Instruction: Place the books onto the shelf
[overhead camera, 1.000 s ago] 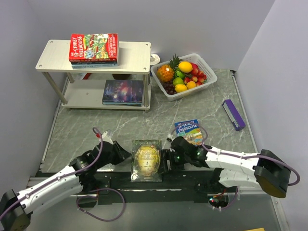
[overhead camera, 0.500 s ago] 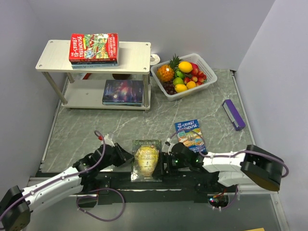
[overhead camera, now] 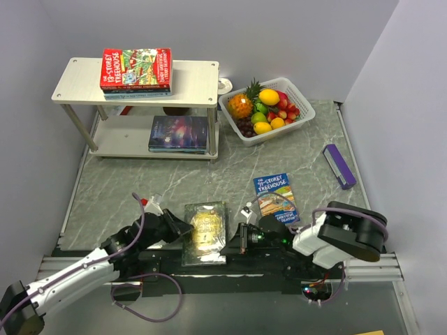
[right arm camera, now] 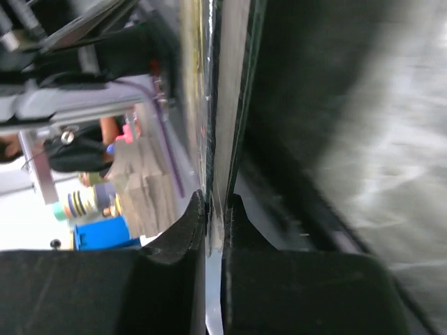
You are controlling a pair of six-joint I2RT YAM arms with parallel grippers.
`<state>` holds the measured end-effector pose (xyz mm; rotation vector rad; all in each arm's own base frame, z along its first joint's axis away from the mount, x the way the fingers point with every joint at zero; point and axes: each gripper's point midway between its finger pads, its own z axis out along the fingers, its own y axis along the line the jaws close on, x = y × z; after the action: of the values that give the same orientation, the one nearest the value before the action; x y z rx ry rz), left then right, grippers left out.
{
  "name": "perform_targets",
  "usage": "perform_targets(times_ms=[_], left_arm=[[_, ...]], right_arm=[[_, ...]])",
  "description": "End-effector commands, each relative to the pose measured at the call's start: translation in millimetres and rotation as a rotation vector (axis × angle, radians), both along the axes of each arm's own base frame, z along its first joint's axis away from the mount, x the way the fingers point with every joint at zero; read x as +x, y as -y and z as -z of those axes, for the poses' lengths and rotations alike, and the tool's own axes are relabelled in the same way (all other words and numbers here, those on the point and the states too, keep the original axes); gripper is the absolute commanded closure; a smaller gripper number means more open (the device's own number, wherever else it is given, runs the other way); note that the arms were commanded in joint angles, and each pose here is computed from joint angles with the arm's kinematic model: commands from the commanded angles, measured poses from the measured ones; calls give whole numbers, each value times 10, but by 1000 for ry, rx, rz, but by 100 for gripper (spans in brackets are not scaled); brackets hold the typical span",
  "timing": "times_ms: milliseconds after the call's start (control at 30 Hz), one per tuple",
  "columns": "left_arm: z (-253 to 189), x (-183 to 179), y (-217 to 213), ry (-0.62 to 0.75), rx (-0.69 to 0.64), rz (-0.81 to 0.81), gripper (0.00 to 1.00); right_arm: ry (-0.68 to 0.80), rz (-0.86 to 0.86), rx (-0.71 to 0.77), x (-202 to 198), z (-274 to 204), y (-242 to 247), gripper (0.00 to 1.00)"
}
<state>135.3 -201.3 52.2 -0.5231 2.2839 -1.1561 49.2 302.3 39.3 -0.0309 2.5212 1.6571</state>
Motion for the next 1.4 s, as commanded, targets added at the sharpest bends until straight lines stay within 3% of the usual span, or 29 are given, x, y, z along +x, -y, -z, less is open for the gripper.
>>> perform_targets(times_ms=[0,67,100,133,167,200,300,400,667,967,1267,1367], left_arm=[[-9,13,-122,-6,37,-50,80],[-170,60,-206,27,51,-89,76],[-253,83,-236,47,50,-103,73],[-386,109,-285,72,53,-123,65],[-551,140,-309,118,22,-141,62],[-664,189,-364,156,17,-173,57],[-1187,245,-500,264,-53,-240,17],[-1408,237,-569,307,-62,-253,2],[-1665,216,-534,357,55,-162,4],[-1826,157,-234,373,67,6,4],[-2197,-118,19,483,-82,206,1],[-2297,-222,113,531,-160,272,10]], right_arm=[[146,-87,126,-64,-402,-86,100],[163,-116,58,-55,-424,-96,100],[253,-131,96,-27,-656,-112,100],[302,-128,118,39,-900,-187,100],[294,-145,14,39,-774,-89,100],[324,-145,30,77,-941,-74,100],[297,-180,63,203,-1203,11,100],[288,-220,77,274,-1353,103,100],[334,-336,227,312,-1834,164,100],[293,-425,366,278,-2184,262,100],[287,-495,474,195,-2433,335,100],[310,-514,517,139,-2517,369,100]])
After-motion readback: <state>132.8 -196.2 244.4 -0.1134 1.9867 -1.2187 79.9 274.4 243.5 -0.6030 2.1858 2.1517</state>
